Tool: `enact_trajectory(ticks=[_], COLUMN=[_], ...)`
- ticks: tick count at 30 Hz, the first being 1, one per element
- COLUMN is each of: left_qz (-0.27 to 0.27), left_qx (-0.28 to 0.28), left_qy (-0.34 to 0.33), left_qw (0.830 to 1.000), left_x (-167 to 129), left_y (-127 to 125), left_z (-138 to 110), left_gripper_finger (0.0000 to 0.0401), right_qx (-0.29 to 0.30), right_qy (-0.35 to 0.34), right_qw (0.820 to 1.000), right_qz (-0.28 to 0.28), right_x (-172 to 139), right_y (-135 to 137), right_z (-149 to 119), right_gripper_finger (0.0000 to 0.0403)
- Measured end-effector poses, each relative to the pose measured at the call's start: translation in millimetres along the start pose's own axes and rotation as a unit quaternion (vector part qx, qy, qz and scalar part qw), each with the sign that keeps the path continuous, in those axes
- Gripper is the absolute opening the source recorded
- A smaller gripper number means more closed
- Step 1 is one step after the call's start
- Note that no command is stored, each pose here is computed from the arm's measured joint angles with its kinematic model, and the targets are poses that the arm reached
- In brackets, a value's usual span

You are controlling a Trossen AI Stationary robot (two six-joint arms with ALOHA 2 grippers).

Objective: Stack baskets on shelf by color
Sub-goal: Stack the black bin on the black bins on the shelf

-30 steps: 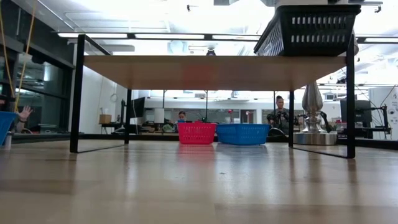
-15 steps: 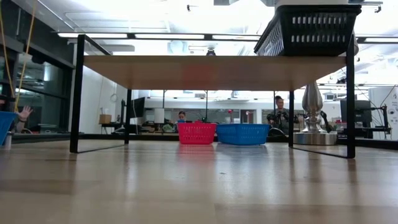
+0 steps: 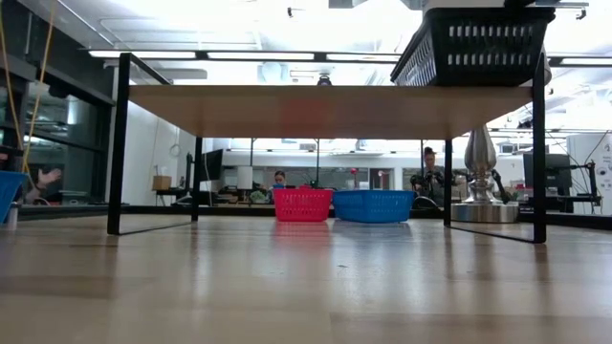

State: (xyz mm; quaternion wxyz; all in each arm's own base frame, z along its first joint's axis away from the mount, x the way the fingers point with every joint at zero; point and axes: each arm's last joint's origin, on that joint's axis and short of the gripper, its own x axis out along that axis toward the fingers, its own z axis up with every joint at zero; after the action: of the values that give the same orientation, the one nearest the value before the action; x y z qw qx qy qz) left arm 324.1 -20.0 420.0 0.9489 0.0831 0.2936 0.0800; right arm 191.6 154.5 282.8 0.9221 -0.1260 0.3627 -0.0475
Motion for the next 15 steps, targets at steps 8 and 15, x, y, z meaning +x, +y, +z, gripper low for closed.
enact_trajectory(ticks=[8, 15], left_qz=[0.000, 0.000], left_qx=[0.002, 0.001], left_qy=[0.000, 0.000], left_qw=[1.000, 1.000], left_x=[0.0, 0.0], left_y=[0.0, 0.0], left_z=[0.0, 0.0], left_gripper_finger=[0.0000, 0.0000], right_qx=[0.017, 0.026], right_qy=[0.015, 0.025], right_qw=[0.999, 0.999], right_qz=[-0.024, -0.038], right_x=[8.6, 15.6], right_y=[-9.2, -18.8], right_z=[0.7, 3.0], right_gripper_finger=[0.0000, 0.0000])
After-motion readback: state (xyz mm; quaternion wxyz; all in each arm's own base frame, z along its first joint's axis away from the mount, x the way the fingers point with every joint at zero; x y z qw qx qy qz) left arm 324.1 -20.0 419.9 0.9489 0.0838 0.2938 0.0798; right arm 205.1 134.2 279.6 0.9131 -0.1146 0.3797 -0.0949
